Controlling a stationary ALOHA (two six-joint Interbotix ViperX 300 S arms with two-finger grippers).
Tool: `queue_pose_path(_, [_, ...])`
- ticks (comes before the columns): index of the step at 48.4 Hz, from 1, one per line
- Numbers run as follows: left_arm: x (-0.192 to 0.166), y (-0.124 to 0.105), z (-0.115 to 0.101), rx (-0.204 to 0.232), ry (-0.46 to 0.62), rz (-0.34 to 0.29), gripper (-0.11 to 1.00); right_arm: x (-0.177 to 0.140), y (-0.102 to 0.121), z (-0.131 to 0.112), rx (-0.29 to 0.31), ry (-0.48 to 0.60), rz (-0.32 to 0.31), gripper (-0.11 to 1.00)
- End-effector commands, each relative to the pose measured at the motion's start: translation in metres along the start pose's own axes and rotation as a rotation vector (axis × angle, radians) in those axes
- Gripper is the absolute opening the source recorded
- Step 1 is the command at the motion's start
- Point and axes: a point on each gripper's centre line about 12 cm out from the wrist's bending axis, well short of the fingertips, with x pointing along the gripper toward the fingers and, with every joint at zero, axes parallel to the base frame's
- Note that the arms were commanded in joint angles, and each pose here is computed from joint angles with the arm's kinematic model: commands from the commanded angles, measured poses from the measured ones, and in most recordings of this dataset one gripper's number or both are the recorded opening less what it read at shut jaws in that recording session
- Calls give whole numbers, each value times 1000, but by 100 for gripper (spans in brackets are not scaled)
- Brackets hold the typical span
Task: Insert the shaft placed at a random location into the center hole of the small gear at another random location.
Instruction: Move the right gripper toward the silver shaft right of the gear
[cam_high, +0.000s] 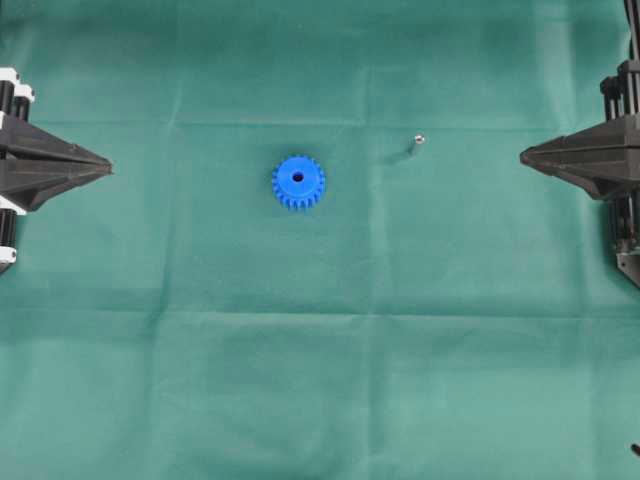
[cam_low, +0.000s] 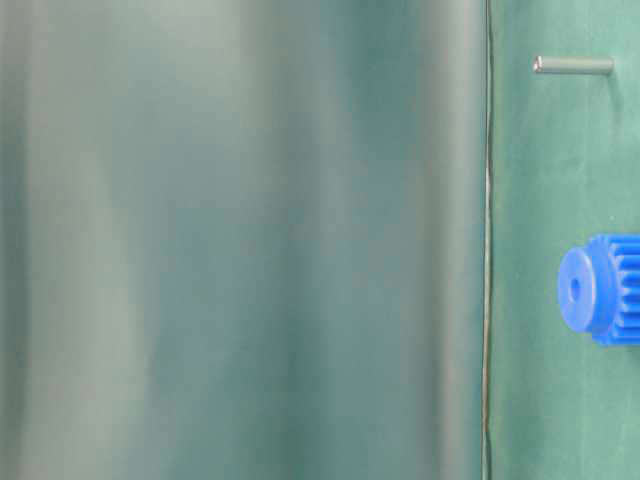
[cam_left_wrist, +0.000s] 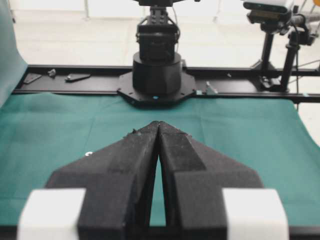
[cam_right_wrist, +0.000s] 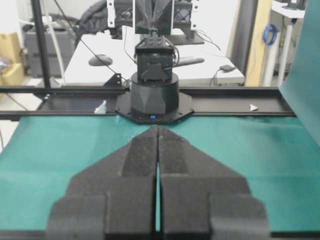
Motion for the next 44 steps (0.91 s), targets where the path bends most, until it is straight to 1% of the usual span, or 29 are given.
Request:
queue_pose_path(1, [5, -1, 8, 18, -5, -7, 0, 3, -2, 2, 4, 3, -7, 1])
queue_pose_path(14, [4, -1, 7, 19, 11, -7, 0, 10, -21, -12, 4, 60, -99, 1])
queue_pose_path(23, [4, -1, 6, 25, 12, -9, 0, 18, -35, -34, 7, 143, -160, 1])
queue_pose_path(25, [4, -1, 6, 25, 12, -9, 0, 20, -38, -39, 7, 163, -172, 3])
queue_pose_path(28, [4, -1, 6, 24, 12, -9, 0, 25, -44, -51, 12, 208, -194, 12])
queue_pose_path(31, [4, -1, 5, 25, 14, -9, 0, 28, -50, -62, 15, 246, -214, 27])
queue_pose_path(35, [4, -2, 5, 25, 17, -11, 0, 34, -56, -77, 16, 285, -233, 52])
queue_pose_path(40, [4, -1, 5, 25, 17, -9, 0, 39, -62, -96, 0, 321, -245, 83])
queue_pose_path(42, [4, -2, 5, 25, 18, -11, 0, 41, -65, -104, 0, 335, -254, 90])
queue_pose_path(44, [3, -2, 5, 25, 18, -11, 0, 42, -68, -112, -1, 347, -262, 90])
